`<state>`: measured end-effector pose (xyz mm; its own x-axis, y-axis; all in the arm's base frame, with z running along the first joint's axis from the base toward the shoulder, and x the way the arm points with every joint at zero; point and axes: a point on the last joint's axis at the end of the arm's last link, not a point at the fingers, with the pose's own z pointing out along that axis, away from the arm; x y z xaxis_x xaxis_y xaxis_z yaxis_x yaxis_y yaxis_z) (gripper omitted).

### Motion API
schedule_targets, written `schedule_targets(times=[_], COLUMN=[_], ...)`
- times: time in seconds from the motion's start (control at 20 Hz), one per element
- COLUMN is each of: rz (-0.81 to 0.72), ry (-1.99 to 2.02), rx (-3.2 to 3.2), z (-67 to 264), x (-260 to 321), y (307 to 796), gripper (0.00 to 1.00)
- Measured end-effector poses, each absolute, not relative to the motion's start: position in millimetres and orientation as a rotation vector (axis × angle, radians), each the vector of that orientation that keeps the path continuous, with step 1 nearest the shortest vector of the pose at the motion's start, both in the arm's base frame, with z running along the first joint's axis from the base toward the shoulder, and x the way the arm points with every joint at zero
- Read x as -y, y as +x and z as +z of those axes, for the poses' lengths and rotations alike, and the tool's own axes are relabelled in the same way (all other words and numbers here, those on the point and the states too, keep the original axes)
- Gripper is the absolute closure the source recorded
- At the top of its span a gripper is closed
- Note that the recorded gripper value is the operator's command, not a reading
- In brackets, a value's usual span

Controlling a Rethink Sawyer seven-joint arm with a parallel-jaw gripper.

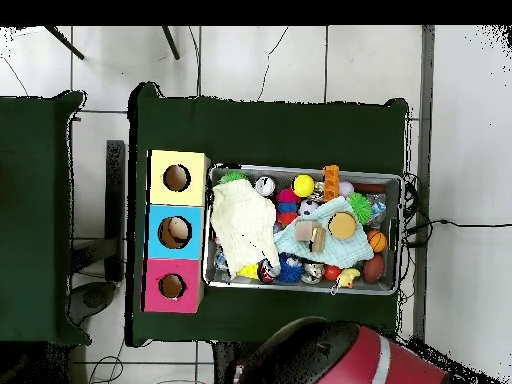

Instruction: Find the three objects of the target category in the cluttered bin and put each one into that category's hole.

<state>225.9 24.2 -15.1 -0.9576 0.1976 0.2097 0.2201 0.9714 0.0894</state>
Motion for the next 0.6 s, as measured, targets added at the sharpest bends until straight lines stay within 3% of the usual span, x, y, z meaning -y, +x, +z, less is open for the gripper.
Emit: schedule_targets(times=[0.45,0.6], rz=[-0.17,-0.23], ry=[-0.29,-0.352], rx=[3.248,3.515], z=[-20,-21], x=[-45,-57], y=[224,247], gripper=[0.0,0.0])
